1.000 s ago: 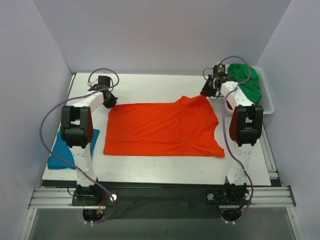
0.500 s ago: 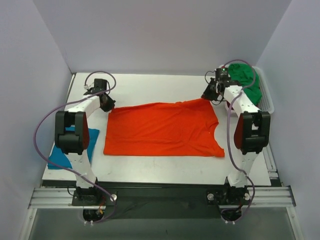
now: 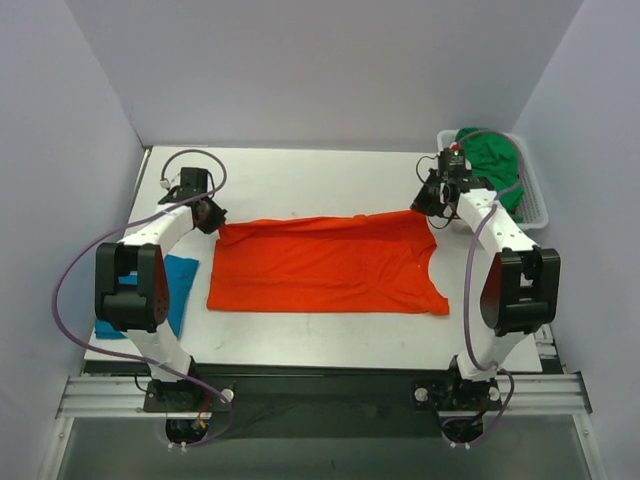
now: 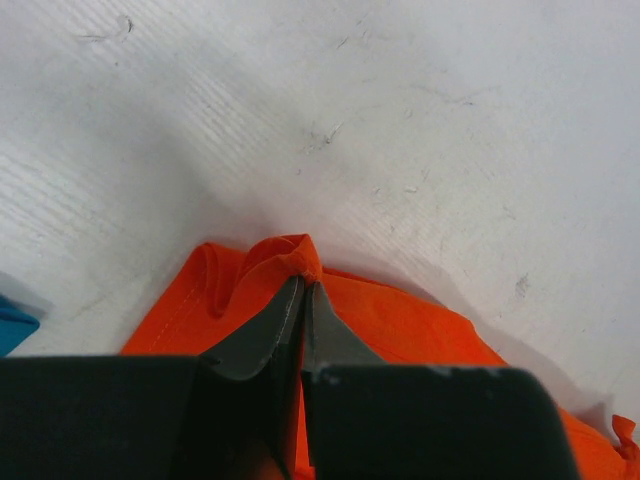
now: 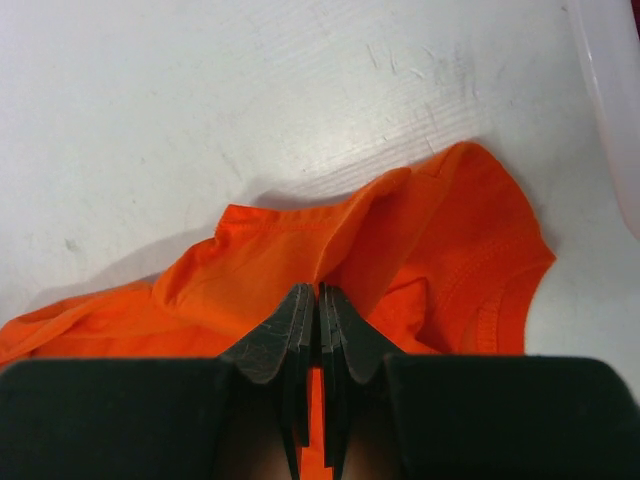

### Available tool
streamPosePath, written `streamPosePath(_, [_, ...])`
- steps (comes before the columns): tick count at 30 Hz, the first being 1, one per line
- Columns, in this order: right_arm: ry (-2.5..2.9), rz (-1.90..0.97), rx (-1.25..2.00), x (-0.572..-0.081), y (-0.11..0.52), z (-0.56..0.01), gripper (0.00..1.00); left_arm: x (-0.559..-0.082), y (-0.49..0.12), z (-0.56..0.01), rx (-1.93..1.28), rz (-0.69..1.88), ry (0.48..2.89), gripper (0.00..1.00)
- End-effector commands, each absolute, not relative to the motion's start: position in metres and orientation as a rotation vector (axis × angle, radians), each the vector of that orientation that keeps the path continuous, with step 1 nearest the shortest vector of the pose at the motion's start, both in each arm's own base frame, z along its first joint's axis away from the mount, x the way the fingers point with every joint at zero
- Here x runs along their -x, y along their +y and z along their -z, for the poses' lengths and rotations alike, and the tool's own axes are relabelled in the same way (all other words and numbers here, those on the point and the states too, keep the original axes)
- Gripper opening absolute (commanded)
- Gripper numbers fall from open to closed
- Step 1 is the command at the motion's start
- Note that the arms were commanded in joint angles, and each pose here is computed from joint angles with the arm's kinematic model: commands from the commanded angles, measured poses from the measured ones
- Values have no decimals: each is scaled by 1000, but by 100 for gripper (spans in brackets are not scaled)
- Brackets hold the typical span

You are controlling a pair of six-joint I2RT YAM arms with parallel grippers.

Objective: Fold and stack the t-shirts
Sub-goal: Grap the side of the flattened tshirt furthest away from the robot with both arms, then fold the other side of the tshirt into a rectangle

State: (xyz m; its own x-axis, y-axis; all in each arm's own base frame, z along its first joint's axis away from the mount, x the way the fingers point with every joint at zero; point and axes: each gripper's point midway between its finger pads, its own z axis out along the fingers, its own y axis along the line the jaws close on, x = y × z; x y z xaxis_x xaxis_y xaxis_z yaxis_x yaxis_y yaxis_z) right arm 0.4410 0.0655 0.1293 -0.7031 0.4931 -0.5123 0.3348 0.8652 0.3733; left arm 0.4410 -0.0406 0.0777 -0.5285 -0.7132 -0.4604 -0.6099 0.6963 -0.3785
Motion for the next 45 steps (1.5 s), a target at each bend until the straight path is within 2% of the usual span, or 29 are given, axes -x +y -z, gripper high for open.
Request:
streamPosePath(1, [2372, -297, -608, -427, 60, -144, 0, -443, -35, -108, 1005, 274, 2211, 0])
streamPosePath(18, [2360, -305, -606, -370, 57, -137, 0, -398, -30, -110, 1018, 327, 2147, 0])
streamPosePath(24, [2358, -311, -614, -363, 57, -131, 0, -415, -28, -126, 999, 360, 2105, 0])
streamPosePath(33, [2348, -309, -596, -391, 57, -141, 0, -459, -33, -147, 954, 398, 2107, 0])
streamPosePath(39, [2360, -304, -597, -381, 56, -135, 0, -435, -33, -123, 993, 381, 2143, 0])
streamPosePath(45, [2412, -302, -611, -354, 57, -101, 0, -397, -27, -92, 1058, 345, 2158, 0])
